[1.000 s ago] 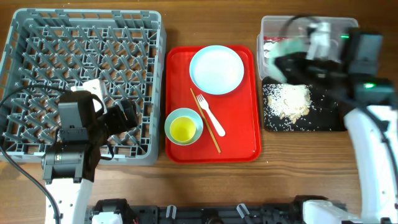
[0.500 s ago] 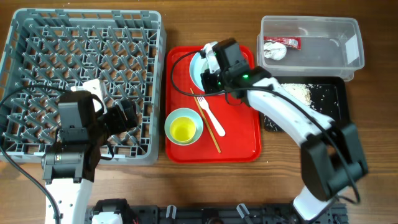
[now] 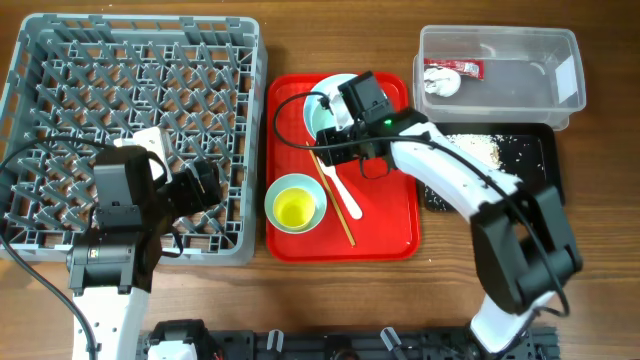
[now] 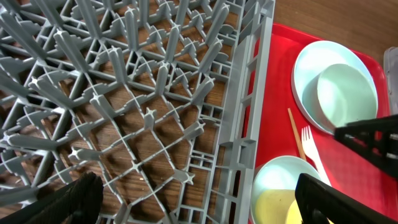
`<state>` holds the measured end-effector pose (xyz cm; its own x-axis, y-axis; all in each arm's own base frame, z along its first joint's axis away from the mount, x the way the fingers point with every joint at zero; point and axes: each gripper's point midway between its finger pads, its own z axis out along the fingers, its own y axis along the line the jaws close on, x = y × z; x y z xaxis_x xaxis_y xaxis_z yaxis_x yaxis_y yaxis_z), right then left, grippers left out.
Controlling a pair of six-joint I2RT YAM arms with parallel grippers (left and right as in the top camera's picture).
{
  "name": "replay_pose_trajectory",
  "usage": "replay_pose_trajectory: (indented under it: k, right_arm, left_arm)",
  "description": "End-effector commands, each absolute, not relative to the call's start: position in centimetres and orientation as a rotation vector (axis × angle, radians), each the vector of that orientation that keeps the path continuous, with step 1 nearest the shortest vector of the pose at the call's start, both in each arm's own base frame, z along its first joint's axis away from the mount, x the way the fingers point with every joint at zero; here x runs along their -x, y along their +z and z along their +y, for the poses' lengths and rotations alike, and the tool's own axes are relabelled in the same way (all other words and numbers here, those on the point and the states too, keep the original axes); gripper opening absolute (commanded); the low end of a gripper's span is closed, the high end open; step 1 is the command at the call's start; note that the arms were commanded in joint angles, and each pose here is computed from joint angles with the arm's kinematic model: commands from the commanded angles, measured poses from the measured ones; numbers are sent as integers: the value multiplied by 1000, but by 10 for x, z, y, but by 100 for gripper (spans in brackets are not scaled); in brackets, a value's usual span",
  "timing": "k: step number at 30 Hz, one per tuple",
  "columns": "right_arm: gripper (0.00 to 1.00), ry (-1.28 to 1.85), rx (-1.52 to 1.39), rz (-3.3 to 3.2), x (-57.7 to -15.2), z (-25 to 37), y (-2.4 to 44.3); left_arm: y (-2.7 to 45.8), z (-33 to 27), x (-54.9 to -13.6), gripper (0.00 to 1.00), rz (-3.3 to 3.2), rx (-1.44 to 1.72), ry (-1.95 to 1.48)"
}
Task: Sort waste into correct bins and load items into the dishwasher rack
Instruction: 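Grasp the yellow cup from the light-green bowl with the right gripper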
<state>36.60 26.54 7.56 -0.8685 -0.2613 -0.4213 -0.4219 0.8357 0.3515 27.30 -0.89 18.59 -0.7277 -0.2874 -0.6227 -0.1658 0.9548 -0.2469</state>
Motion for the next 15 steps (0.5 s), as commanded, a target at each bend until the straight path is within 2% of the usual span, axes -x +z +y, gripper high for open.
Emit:
replay_pose_trajectory:
  k: [1,5,10,13,15]
  right_arm:
    - [53,698,500,2491,-363,268,158]
    - [53,757,477,2603,-327,265,163]
    - [52,710,497,2824,-280,270,127]
    - [48,660,546,2908,-260,285,98]
    - [45,573,471,2970,-256,286,81]
  left_arm:
    - [193,-9,-275,100,2382,325,-224]
    - [193,-9,-275,100,2384,329,-225]
    - [193,-9,-275,100,2384,329,-225]
    - [193,-9,-275,100,2385,329,-225]
    - [193,-9,-275,100,2385,329,-225]
